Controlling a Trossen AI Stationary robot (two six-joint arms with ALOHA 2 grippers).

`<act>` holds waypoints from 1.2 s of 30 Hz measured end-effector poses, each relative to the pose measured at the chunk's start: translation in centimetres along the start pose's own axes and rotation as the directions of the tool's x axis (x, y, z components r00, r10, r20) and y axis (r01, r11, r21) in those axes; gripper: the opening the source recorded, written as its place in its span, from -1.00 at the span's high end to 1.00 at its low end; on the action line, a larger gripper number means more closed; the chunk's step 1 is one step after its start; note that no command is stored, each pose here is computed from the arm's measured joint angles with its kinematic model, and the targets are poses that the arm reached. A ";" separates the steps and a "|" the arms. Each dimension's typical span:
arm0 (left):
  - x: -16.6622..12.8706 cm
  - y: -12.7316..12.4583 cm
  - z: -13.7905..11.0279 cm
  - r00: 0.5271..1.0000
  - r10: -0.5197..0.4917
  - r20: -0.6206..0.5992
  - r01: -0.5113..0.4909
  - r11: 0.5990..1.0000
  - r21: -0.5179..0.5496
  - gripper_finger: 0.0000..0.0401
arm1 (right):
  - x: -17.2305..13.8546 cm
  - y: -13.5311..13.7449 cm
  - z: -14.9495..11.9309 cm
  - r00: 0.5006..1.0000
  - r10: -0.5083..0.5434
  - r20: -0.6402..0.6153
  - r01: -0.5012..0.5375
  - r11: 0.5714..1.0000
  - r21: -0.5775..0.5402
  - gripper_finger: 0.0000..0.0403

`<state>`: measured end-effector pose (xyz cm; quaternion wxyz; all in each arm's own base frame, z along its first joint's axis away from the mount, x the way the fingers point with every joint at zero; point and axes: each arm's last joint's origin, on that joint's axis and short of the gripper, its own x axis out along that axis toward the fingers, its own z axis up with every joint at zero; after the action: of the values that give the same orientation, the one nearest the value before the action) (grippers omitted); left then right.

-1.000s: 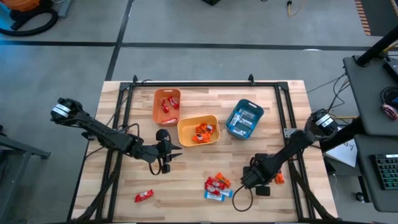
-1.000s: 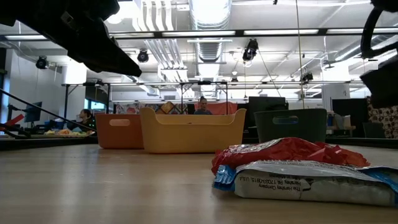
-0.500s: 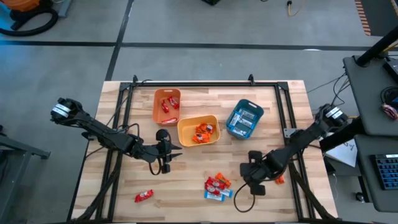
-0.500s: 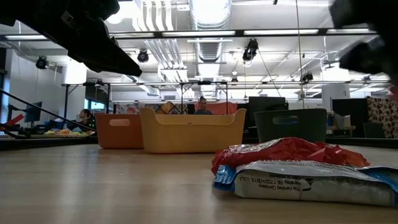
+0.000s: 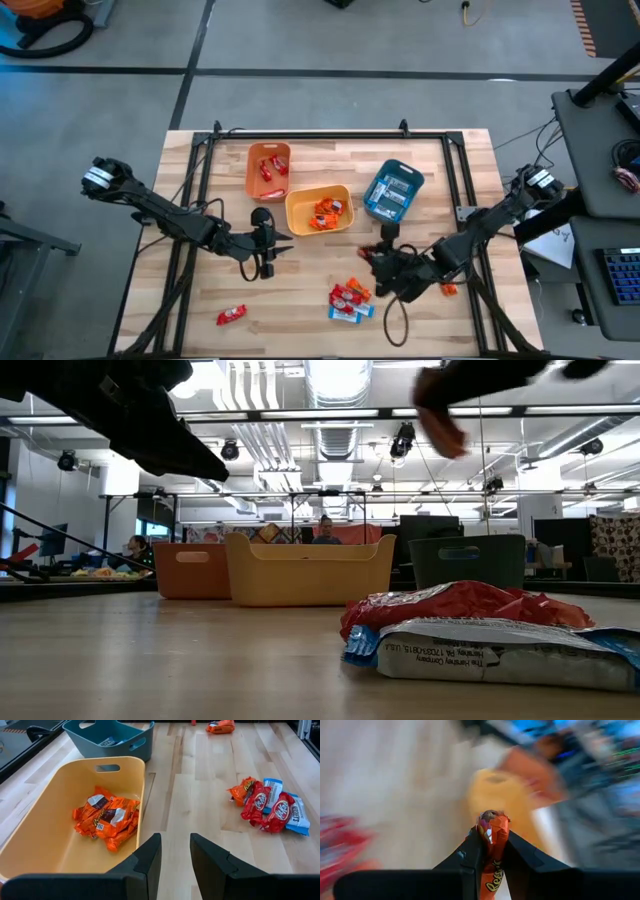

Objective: Sort candy
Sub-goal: Put the orange chocolate into the yellow bin

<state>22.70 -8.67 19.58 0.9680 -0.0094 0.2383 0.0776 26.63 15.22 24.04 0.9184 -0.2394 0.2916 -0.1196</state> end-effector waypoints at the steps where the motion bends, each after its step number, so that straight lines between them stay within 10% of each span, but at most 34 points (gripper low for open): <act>1: 0.0 0.0 0.0 1.000 0.000 0.001 0.000 1.000 -0.001 0.57 | 0.5 -0.2 0.2 0.997 -0.070 0.014 0.071 0.997 -0.021 0.73; 8: -0.4 0.0 0.9 1.000 0.016 0.014 -0.016 1.000 -0.005 0.57 | 5.9 -3.5 1.2 0.951 -0.308 0.029 0.303 0.947 0.104 0.73; 22: -3.2 0.3 4.2 0.949 0.118 -0.292 -0.107 0.993 0.054 0.57 | 12.3 -8.3 -0.9 0.976 -0.208 -0.059 0.216 0.938 0.272 0.73; 36: -4.9 -0.4 3.7 0.796 -0.171 -0.580 0.096 0.983 -0.157 0.57 | 13.6 -8.5 -1.8 0.991 -0.118 -0.069 0.133 0.947 0.293 0.36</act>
<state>20.19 -9.56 25.15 0.8463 -0.1080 0.5214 0.0163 35.84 2.40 20.59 0.9266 -0.1139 0.2778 -0.2263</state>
